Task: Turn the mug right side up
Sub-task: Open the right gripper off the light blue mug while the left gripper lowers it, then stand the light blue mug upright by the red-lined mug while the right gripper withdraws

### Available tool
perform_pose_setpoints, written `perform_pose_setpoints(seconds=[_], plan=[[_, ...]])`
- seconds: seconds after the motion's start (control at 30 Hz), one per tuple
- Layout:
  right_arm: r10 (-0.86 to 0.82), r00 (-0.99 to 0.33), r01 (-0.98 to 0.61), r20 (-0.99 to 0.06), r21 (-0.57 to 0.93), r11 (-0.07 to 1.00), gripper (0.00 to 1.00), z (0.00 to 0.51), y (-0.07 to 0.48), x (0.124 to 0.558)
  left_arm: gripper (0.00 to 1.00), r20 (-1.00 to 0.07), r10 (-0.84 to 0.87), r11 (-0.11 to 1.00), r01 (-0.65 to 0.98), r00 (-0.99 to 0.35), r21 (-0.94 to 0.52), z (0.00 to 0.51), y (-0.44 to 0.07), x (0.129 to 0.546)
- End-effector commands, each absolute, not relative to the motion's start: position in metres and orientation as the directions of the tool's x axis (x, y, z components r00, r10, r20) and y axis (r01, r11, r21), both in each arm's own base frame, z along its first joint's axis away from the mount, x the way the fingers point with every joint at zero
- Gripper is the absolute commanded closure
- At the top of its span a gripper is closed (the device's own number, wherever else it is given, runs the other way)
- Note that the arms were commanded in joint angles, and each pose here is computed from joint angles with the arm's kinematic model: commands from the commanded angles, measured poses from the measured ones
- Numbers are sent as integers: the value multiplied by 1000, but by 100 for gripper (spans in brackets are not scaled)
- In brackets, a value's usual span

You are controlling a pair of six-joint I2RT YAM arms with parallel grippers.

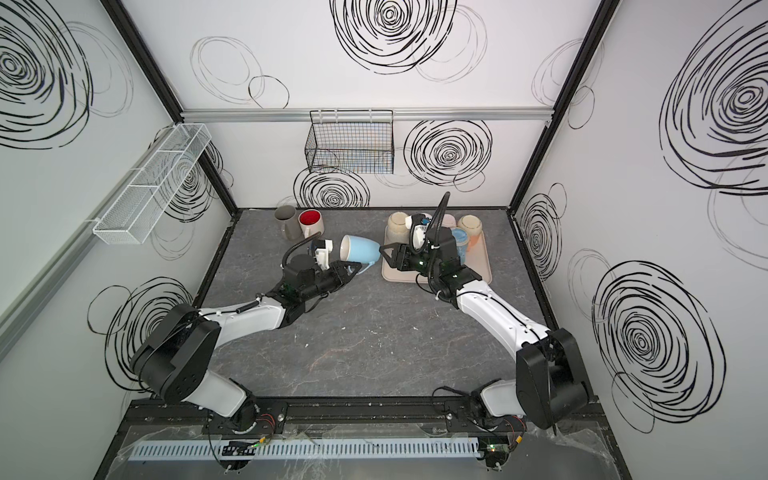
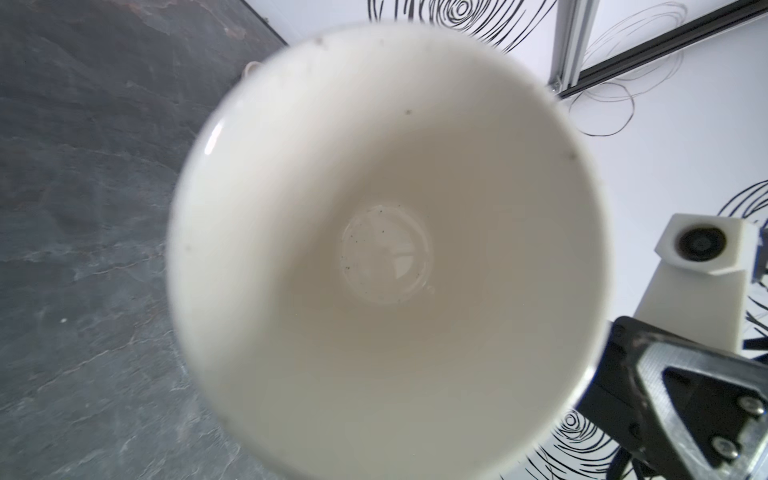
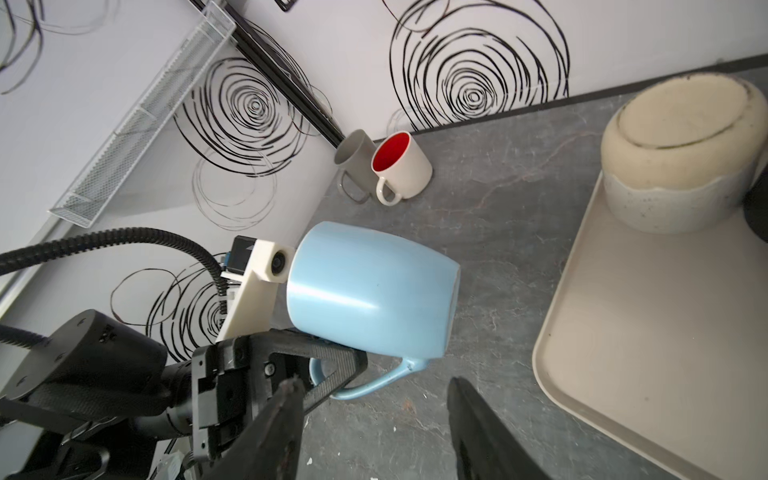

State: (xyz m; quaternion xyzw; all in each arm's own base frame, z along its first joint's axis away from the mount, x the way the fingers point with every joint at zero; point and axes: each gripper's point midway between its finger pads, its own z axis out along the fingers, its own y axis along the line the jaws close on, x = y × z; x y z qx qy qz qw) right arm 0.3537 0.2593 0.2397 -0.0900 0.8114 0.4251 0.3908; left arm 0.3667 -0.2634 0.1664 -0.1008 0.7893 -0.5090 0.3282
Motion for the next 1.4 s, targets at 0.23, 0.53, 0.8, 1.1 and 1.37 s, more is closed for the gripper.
perform_pose_setpoints(seconds=[0.23, 0.53, 0.8, 1.1, 1.37], plan=[[116, -706, -448, -698, 567, 691, 41, 224, 257, 359, 100, -615, -401, 672, 238, -679, -701, 175, -236, 375], [4, -664, -437, -748, 392, 810, 40, 226, 234, 369, 100, -717, -295, 800, 247, -631, -546, 197, -225, 397], [-15, -648, -362, -762, 290, 886, 38, 233, 190, 382, 100, -812, -176, 917, 208, -557, -341, 219, -197, 447], [90, -676, -252, -732, 343, 905, 37, 226, 141, 392, 100, -826, -138, 966, 108, -547, -233, 208, -164, 503], [94, -698, -220, -710, 337, 916, 37, 208, 129, 396, 100, -801, -123, 978, 64, -586, -197, 168, -155, 548]])
